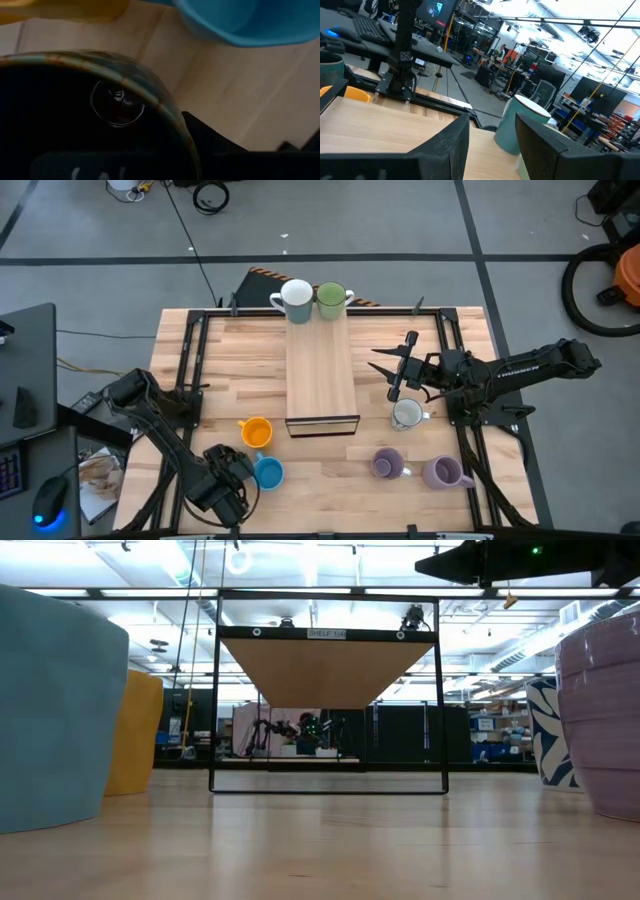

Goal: Place coffee mugs
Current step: Put the dark blue mug on the shelf

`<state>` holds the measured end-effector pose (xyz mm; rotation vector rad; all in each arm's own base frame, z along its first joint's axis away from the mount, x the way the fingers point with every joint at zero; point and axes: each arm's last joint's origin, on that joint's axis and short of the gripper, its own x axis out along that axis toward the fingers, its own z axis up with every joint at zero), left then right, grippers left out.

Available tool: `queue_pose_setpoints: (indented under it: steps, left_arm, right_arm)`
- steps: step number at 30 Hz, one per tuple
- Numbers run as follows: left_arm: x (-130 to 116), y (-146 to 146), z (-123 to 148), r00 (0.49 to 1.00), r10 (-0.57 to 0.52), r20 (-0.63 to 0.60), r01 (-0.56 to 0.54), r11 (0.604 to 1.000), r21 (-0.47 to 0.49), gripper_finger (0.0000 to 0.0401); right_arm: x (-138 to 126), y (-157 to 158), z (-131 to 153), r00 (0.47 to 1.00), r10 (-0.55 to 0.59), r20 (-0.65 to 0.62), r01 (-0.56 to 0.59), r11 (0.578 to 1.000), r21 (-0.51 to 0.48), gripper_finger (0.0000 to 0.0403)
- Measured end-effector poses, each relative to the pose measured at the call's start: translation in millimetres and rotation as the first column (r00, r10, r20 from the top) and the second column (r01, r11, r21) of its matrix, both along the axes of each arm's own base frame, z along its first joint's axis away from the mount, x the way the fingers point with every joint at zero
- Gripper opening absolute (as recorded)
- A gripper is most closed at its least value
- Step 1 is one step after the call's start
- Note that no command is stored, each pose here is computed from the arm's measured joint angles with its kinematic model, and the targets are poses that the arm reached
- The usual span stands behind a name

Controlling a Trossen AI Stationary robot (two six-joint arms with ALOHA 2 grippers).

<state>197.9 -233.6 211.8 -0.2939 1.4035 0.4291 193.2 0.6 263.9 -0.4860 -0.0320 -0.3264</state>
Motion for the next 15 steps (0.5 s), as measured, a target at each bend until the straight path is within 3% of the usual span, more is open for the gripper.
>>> queue_pose_setpoints:
  steps: [8,15]
  left_arm:
    - [-12.3,34.4,40.6,1.000,0.015,-0.011,-0.015,1.000,0.003,0.0040]
    - [-14.1,76.6,62.1,0.994,-0.084,-0.076,0.093,0.987,0.129,0.0040]
  right_arm:
    - [0.1,0.5,0.2,1.000,0.019,0.004,-0.019,1.000,0.004,0.0165]
    - [0.1,0.5,0.1,1.000,0.019,0.003,-0.019,1.000,0.004,0.0165]
